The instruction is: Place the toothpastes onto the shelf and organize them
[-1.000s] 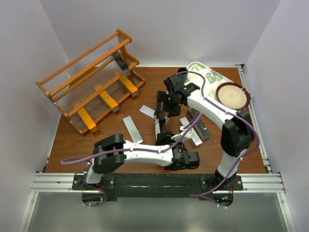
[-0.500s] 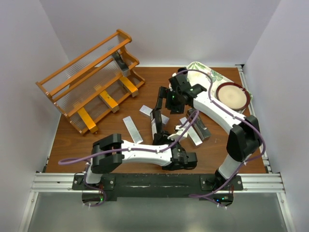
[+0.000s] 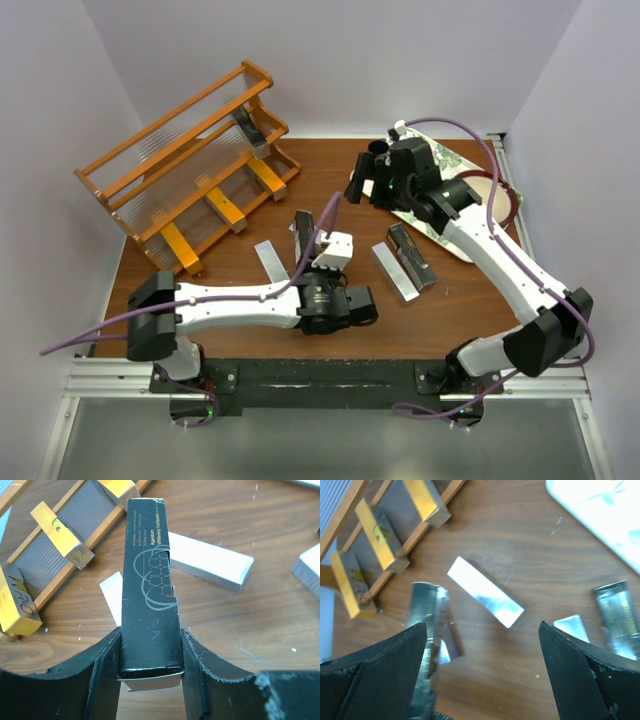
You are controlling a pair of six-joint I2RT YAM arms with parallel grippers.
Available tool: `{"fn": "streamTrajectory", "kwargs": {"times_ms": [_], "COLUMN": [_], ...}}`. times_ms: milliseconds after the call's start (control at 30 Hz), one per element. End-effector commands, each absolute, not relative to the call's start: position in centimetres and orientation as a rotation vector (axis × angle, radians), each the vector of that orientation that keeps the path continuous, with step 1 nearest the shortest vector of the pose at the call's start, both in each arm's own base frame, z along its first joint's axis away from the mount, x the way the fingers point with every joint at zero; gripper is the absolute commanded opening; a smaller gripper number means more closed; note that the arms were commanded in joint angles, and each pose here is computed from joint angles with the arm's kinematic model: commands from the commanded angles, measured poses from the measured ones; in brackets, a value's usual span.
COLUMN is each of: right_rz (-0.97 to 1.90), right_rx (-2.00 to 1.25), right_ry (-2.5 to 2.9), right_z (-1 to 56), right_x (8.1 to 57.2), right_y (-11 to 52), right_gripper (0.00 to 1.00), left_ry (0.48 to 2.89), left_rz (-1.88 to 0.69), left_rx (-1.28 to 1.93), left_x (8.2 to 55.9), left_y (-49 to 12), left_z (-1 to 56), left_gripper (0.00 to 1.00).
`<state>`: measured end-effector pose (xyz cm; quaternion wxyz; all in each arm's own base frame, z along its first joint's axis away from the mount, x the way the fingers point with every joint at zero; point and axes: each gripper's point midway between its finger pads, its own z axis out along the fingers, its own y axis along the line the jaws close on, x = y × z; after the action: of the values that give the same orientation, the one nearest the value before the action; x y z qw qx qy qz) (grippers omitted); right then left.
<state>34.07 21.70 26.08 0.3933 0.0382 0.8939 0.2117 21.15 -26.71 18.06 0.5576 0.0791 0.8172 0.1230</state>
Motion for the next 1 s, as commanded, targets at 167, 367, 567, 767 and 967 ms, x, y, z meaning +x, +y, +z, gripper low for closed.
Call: {"fn": "streamTrajectory", "kwargs": {"times_ms": [167,367,567,767,967], "right_rz": [0.327,0.291,0.261,0.24,0.217], "right_rx": [0.111,0.113,0.107,0.096,0.091], "right_ry": [2.181,2.18,2.194,2.19,2.187], "right_z": [26.1,25.5,24.3,23.8,23.3], "right_x": [34.2,33.7,33.3,33.0,32.4], "right_y": [16.7,15.3,14.4,13.6,12.8], "right_gripper": [0.99,0.99,0.99,0.98,0.99], "left_ry": [1.878,1.833,1.803,1.717,1.678], "left_rz": [0.228,0.283,0.366,0.387,0.389], "left_rx": [0.013,-0.093,-0.18,-0.274,-0.322], "left_x": [22.9,24.1,26.3,29.7,33.1], "left_y": [-21.8,-17.7,-14.5,-11.6,-9.1], "left_z": [23.9,26.6,28.3,31.1,32.2], "left_gripper": [0.12,0.12,0.13,0.13,0.12]}}
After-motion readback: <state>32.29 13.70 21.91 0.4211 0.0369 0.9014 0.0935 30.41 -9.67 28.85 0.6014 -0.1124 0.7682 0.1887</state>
